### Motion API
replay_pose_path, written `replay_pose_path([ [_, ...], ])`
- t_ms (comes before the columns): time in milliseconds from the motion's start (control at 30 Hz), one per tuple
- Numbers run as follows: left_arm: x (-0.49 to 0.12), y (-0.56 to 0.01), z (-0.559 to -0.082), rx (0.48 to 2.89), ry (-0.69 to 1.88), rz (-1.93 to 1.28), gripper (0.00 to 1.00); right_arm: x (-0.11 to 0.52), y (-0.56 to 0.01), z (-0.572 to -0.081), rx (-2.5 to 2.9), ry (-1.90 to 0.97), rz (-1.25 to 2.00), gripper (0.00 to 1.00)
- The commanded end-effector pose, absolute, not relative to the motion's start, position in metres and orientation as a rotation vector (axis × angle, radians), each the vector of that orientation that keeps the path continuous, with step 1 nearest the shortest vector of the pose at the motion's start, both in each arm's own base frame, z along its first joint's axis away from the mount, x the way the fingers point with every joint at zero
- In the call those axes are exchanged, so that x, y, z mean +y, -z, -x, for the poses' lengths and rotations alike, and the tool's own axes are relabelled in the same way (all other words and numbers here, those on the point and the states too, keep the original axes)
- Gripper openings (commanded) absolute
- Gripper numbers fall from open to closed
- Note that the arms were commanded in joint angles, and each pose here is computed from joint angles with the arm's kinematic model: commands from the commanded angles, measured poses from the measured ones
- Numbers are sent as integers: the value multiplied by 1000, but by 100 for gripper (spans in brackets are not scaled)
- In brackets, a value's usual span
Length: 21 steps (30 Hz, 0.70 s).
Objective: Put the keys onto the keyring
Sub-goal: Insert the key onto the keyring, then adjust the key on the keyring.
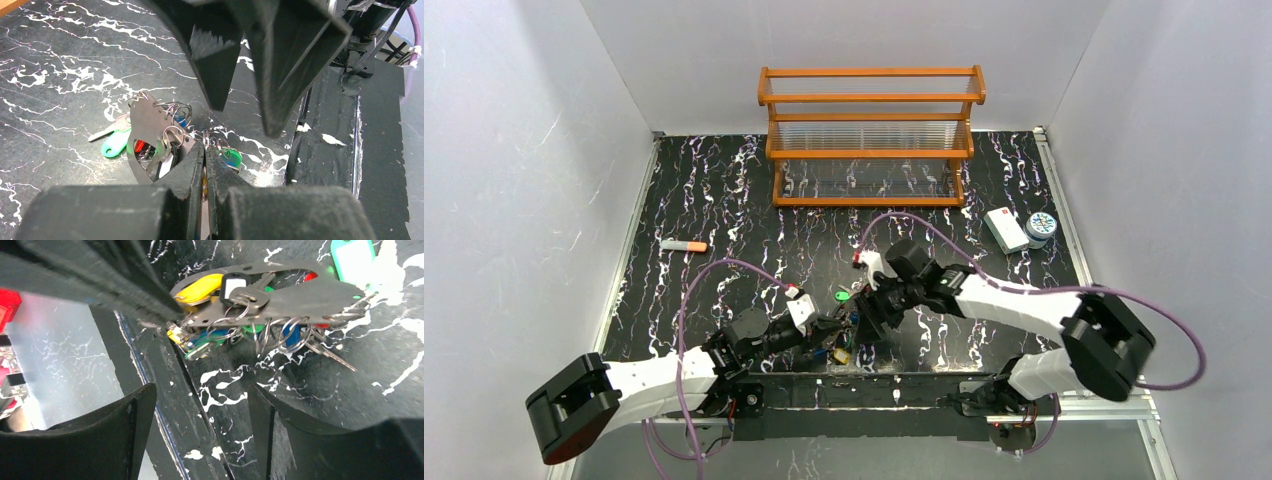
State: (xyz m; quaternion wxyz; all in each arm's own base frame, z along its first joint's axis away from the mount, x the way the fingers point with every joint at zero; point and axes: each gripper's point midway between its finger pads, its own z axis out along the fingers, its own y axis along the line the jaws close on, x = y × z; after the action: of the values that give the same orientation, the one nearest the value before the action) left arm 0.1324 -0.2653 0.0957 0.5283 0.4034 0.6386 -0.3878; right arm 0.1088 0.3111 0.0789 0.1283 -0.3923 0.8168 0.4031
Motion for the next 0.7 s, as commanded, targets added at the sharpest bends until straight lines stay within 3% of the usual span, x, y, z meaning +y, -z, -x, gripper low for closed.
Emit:
replay_pose_path([
  [0, -268, -116, -135, 1449, 939, -922, 0, 318, -124, -123, 2076, -1175, 1130, 77],
  [400, -269, -119, -135, 1443, 948, -920, 0, 308, -161, -101, 1418, -1242, 1225, 77],
  [567, -269, -118, -134, 1445, 952, -924, 0, 303, -158, -90, 1252, -1239, 1278, 62],
  [667, -270, -118, -133, 1446, 956, -925, 0, 306, -156, -91, 1218, -1233, 1299, 59],
])
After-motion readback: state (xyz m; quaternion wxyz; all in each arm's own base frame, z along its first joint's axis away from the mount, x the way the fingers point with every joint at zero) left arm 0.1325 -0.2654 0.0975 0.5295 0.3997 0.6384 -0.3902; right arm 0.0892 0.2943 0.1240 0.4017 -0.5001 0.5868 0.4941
